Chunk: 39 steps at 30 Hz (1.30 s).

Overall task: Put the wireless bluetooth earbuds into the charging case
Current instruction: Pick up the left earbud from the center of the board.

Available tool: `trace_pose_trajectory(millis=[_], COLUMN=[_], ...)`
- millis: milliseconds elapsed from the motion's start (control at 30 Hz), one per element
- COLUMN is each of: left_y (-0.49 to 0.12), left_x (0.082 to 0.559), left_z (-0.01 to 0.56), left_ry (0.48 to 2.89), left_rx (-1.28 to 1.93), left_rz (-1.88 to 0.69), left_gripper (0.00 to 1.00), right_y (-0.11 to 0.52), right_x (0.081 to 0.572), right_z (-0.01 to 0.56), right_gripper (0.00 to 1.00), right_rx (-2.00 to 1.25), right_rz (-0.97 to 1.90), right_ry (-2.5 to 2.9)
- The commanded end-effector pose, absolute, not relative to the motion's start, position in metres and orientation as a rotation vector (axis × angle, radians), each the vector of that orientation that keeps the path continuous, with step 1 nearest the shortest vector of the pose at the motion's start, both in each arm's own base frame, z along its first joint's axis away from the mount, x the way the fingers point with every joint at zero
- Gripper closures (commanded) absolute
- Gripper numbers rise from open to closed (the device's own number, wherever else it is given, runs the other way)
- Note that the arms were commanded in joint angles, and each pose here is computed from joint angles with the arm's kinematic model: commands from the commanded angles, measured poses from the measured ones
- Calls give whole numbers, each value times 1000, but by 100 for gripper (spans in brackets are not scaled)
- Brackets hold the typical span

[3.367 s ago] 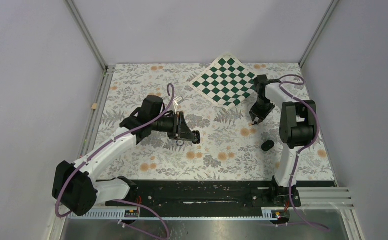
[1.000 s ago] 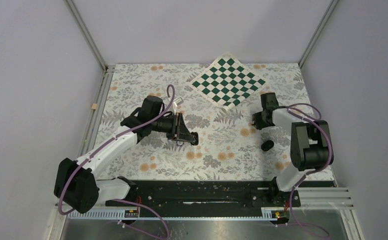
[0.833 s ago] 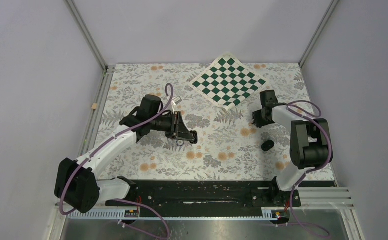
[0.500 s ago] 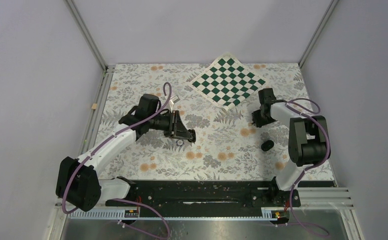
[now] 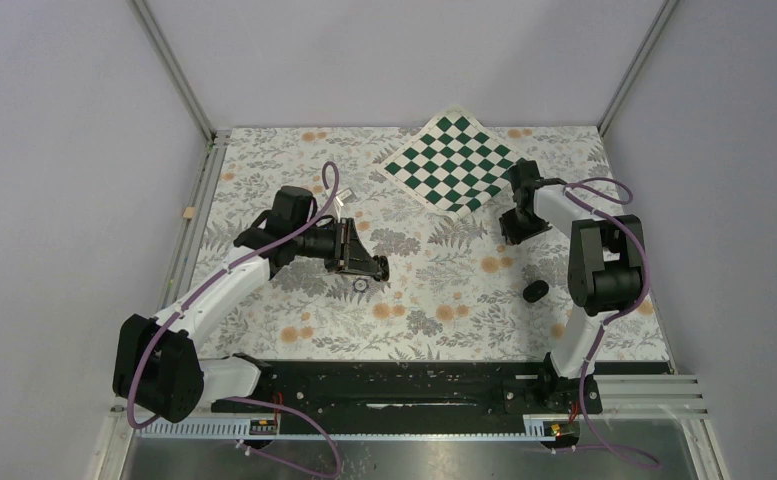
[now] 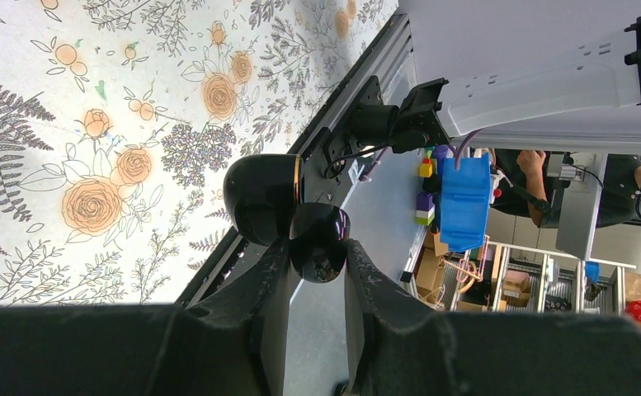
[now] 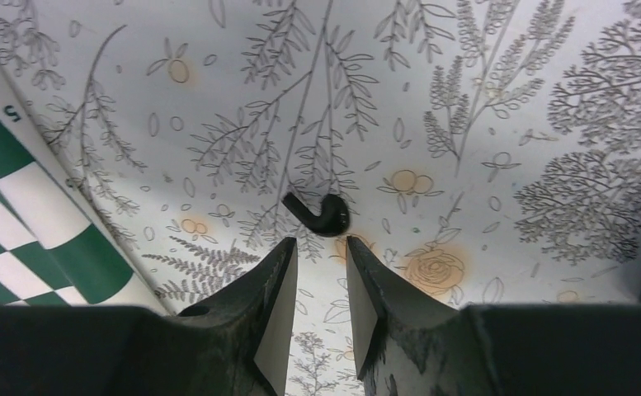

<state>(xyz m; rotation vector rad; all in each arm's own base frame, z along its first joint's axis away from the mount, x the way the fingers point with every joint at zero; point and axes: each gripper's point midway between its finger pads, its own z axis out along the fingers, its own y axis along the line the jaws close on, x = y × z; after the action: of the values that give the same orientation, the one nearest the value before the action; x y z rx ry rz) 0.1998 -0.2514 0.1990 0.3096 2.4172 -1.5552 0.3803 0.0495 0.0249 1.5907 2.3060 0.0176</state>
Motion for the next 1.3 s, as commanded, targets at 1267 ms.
trace_pose_trajectory(millis=[1267], left_y=[-251], left_x=[210], left_z=[214], left_ry=[2339], left_rx=[348], left_rz=[-1566], left_gripper=[100], right_y=[20], right_x=[375], right_z=[41], right_gripper=[50], right_rx=[-496], right_rz=[-476], right_ry=[2812])
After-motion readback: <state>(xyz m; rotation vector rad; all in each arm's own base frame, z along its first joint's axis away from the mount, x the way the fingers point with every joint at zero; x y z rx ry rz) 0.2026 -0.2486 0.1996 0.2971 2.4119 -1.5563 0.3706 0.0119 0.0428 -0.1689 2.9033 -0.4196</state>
